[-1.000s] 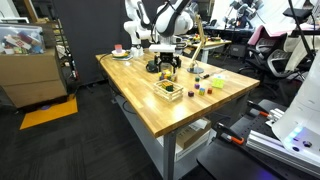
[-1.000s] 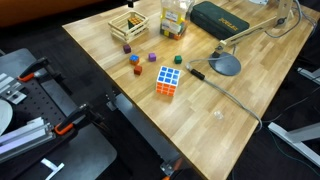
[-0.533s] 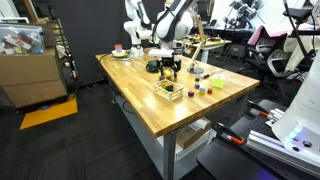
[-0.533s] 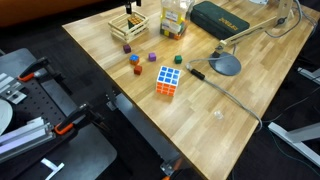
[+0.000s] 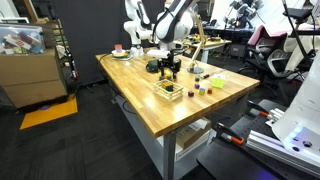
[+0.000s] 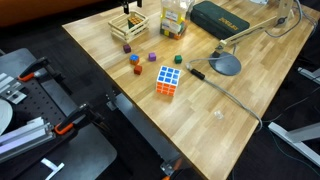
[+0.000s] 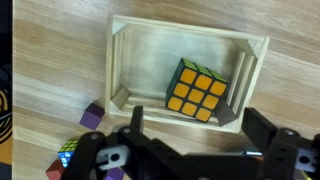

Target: Take the Rubik's cube out of the wooden box and put it on the table

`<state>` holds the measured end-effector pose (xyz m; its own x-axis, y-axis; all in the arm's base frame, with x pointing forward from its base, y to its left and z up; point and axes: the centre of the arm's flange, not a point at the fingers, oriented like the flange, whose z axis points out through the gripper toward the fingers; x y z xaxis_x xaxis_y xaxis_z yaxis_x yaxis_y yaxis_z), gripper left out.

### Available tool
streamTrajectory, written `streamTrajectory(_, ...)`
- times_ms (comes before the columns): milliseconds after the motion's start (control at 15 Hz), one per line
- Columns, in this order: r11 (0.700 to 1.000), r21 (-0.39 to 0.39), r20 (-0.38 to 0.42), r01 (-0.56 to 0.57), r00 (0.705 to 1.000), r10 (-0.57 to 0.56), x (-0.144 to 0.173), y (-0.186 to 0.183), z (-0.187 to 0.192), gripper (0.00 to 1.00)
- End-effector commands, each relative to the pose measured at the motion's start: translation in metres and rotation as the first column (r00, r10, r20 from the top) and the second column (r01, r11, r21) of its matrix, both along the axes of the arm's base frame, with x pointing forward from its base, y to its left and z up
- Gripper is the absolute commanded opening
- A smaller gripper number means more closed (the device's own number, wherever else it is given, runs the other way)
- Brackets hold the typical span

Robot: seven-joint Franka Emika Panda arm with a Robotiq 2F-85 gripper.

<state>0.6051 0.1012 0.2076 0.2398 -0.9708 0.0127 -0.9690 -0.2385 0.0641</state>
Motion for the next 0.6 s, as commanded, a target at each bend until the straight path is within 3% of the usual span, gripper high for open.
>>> streamTrajectory(0,1.000,0.000,0.000,0.001,1.000,-0.001,0.000,0.000,0.000,1.00)
streamTrajectory(533,0.994,0.004,-0.047,0.110,0.993,-0.109,0.007,-0.022,-0.029,1.00)
